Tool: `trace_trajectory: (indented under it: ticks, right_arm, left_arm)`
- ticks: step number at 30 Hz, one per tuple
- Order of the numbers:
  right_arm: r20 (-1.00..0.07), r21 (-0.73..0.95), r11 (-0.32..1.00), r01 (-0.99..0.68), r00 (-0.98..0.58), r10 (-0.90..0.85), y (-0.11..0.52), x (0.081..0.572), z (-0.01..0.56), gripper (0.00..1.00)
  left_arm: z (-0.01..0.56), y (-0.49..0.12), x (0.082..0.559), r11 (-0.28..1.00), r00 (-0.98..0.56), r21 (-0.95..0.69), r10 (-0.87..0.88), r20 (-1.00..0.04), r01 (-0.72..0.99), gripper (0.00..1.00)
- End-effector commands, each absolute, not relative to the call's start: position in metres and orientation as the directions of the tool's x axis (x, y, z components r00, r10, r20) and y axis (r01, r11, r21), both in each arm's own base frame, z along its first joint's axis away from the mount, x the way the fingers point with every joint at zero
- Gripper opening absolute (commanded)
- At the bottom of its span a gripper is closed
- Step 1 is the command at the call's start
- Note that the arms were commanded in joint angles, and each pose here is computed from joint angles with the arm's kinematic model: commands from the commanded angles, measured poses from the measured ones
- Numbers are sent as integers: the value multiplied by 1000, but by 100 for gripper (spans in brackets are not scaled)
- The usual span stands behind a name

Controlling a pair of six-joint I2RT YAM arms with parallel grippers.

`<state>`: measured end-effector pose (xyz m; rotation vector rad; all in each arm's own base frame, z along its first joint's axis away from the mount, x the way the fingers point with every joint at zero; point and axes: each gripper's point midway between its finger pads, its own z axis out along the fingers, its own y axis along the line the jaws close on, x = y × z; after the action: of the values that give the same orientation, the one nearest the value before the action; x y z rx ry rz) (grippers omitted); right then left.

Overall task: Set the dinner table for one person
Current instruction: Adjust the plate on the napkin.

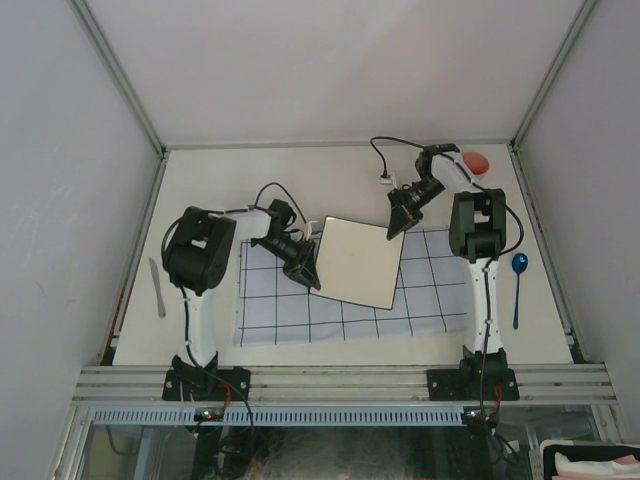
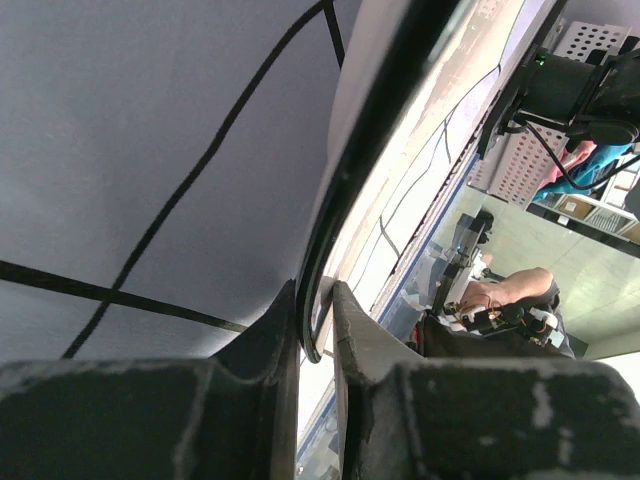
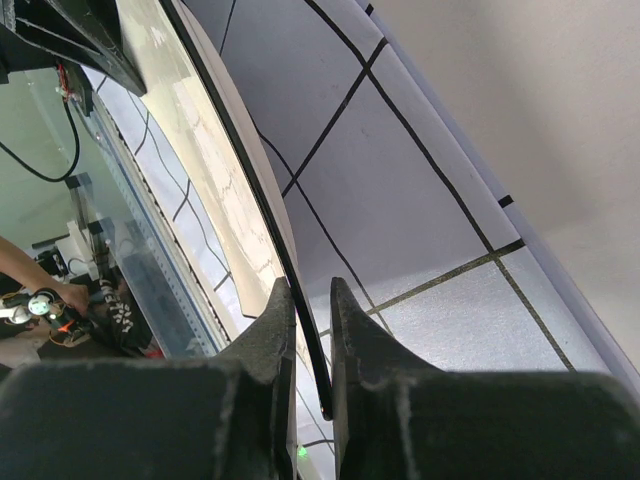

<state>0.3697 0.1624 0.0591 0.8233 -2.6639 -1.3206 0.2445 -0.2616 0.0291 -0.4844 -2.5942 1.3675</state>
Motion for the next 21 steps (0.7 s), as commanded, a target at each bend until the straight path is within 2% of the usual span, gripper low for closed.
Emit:
trace_trajectory:
  ticks: [1,13,21]
  right_arm:
    - [-161,754,489,-440,-844,-511,203,366,52,0]
    - [-184,762,451,-465,-823,-538,229,361,52,0]
    - [-201,767,428,-478,-813,-547,246,361,51,0]
  left_arm:
    - [124,-312,245,212,-872,-895,394,-289,393,0]
    - [156,-330,235,169,-854,-889,399,-333,426,0]
    - [157,-339,226,163,-873,-905,375,-312,394,0]
